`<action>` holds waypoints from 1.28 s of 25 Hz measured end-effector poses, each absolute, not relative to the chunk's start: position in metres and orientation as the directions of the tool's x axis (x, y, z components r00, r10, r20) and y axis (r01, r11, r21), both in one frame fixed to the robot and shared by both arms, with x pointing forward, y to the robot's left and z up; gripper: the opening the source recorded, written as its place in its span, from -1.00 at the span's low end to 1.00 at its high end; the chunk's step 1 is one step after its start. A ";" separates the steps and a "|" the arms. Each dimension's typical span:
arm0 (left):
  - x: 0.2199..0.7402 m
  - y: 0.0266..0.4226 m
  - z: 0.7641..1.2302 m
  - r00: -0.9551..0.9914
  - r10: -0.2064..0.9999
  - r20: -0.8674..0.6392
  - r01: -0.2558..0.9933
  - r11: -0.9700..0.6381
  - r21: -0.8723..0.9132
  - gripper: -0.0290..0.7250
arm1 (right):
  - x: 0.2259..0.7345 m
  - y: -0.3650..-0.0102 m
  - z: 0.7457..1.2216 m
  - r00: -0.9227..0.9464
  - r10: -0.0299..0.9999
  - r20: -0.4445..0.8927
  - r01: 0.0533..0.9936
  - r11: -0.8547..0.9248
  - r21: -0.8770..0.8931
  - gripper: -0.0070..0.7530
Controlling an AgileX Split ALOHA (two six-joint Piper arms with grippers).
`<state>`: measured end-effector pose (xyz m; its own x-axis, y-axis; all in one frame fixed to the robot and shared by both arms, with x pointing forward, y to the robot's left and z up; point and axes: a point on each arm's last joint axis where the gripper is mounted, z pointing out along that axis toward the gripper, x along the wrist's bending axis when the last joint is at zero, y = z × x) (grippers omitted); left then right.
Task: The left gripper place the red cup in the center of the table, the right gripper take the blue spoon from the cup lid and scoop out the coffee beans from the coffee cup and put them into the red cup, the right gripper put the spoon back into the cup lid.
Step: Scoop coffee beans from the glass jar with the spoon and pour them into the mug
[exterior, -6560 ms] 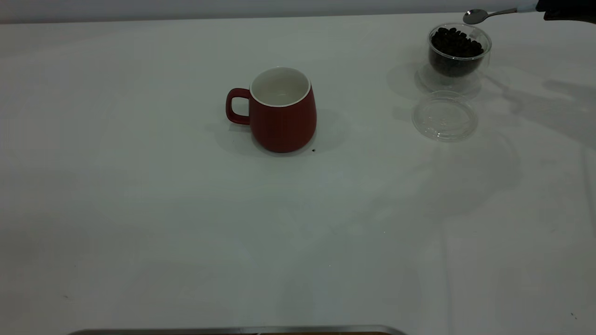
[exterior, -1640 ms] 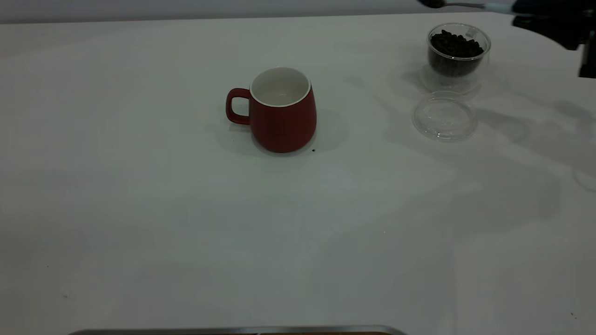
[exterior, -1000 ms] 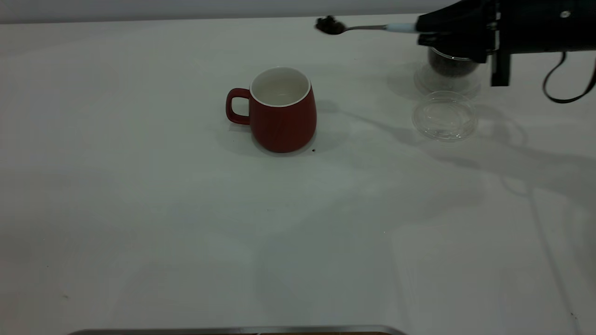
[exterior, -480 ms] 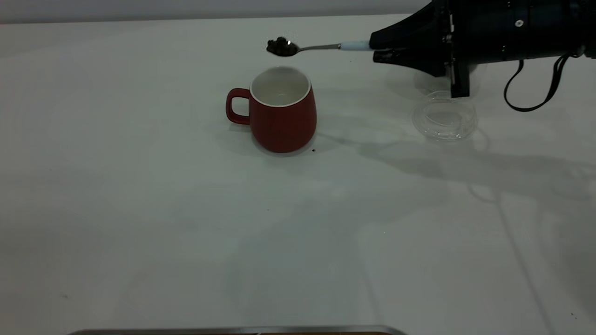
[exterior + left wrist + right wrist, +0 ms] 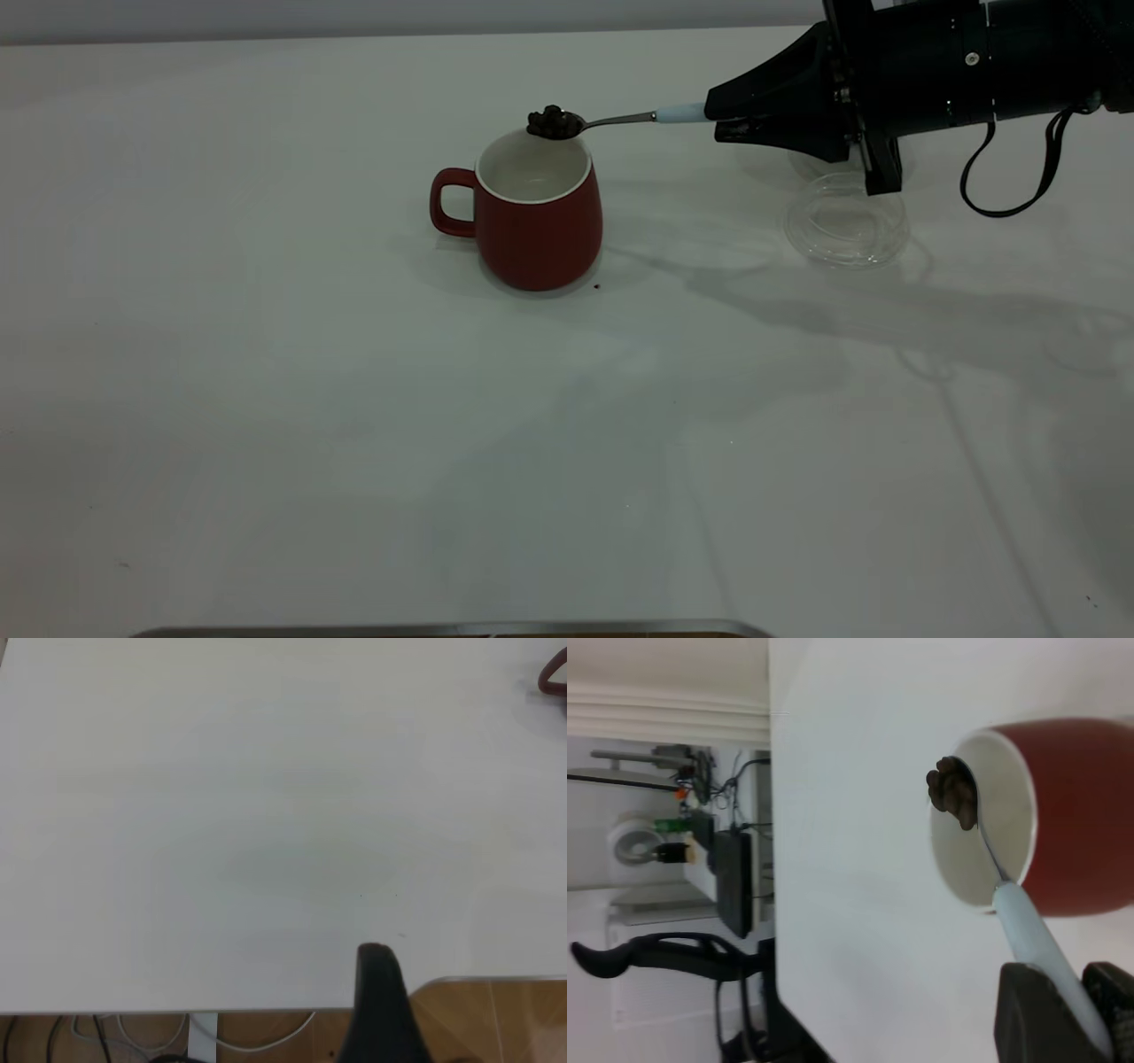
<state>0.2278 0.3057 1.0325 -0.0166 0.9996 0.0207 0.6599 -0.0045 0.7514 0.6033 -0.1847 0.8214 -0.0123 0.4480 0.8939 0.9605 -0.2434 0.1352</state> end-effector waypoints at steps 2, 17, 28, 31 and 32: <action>0.228 0.306 1.032 -0.017 1.000 0.021 0.660 -0.005 0.751 0.63 | 0.604 -0.185 0.820 -0.031 0.466 0.884 0.959 -0.237 0.159 -0.68; 0.228 0.306 1.032 -0.015 1.000 0.022 0.660 -0.007 0.751 0.63 | 0.604 -0.186 0.820 -0.342 0.525 0.780 0.895 -0.070 0.440 -0.68; 0.228 0.306 1.032 -0.015 1.000 0.022 0.660 -0.007 0.751 0.63 | 0.605 -0.187 0.817 -0.607 0.546 0.578 0.738 0.117 0.665 -0.68; 0.228 0.306 1.032 -0.015 1.000 0.022 0.660 -0.007 0.751 0.63 | 0.604 -0.186 0.820 -0.548 0.525 0.651 0.786 0.058 0.615 -0.68; 0.228 0.306 1.032 -0.015 1.000 0.022 0.660 -0.007 0.751 0.63 | 0.604 -0.185 0.822 -0.517 0.510 0.688 0.809 0.029 0.587 -0.68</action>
<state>0.2278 0.3057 1.0325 -0.0152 0.9996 0.0223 0.6599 -0.0067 0.7513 0.6035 -0.1847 0.8215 -0.5172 0.5096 0.6876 0.8092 0.0294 0.5868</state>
